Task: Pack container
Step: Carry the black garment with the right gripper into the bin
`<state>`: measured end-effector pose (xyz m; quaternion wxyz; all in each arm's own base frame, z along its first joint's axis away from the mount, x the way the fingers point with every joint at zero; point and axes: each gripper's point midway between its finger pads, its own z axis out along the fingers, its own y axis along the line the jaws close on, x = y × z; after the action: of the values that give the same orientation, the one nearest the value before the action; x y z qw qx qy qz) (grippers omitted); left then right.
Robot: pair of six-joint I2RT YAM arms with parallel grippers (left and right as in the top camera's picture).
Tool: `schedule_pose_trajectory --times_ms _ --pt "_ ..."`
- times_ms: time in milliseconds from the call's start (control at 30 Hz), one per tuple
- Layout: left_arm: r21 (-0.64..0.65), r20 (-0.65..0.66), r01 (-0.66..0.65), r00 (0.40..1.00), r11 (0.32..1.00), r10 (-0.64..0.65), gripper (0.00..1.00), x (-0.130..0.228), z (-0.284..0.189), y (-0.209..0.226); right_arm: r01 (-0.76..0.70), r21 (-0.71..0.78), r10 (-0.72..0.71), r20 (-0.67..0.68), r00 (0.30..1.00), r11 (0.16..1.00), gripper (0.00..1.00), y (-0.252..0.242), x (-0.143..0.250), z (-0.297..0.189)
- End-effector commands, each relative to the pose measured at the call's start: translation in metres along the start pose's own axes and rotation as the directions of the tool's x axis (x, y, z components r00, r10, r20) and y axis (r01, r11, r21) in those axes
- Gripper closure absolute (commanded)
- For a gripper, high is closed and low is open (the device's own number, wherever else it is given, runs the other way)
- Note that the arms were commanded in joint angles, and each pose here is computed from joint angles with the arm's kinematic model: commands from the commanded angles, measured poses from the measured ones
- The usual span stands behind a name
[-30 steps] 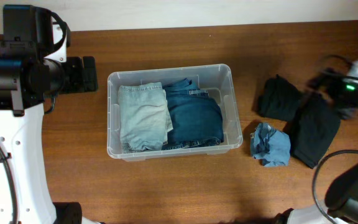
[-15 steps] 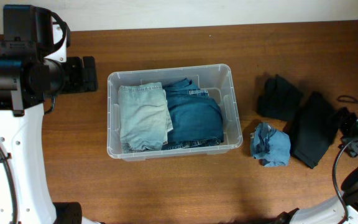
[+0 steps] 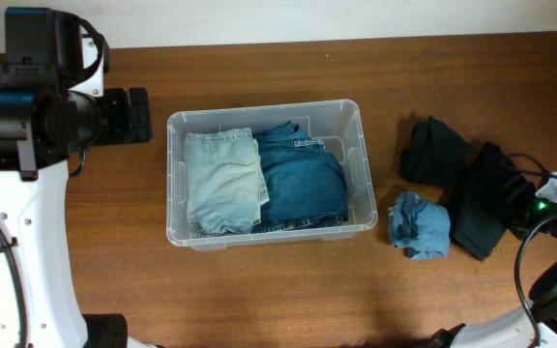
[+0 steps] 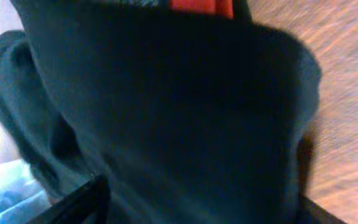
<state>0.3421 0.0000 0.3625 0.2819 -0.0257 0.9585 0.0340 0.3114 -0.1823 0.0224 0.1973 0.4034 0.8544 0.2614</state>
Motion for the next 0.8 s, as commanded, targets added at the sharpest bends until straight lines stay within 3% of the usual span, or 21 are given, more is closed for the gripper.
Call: schedule_pose_trajectory --times_ms 0,133,233,433,633,767 --pt "-0.006 0.006 0.018 1.0 1.0 -0.018 0.0 0.0 -0.002 0.002 -0.042 -0.077 0.037 -0.058 0.998 0.996 0.5 0.006 0.016 0.01" --pt "-0.006 0.006 0.018 1.0 1.0 -0.018 0.01 0.0 -0.002 0.002 -0.056 -0.08 0.052 -0.051 0.997 0.995 0.68 0.008 0.014 0.008" --pt "-0.006 0.005 0.018 1.0 1.0 -0.018 0.01 0.0 -0.002 0.002 -0.071 -0.086 0.069 -0.03 0.997 0.994 0.74 0.017 0.011 -0.003" --pt "-0.006 0.006 0.018 1.0 1.0 -0.018 0.0 0.0 -0.002 0.002 0.111 -0.235 -0.072 0.169 0.983 0.966 0.94 0.098 -0.005 -0.078" --pt "-0.006 0.006 0.018 1.0 1.0 -0.018 0.01 0.0 -0.002 0.002 0.393 -0.31 -0.28 0.35 0.894 0.866 0.96 0.199 0.022 -0.148" --pt "-0.006 0.006 0.018 1.0 1.0 -0.018 0.01 0.0 -0.002 0.002 0.57 -0.426 -0.449 0.355 0.82 0.703 0.96 0.269 0.078 -0.156"
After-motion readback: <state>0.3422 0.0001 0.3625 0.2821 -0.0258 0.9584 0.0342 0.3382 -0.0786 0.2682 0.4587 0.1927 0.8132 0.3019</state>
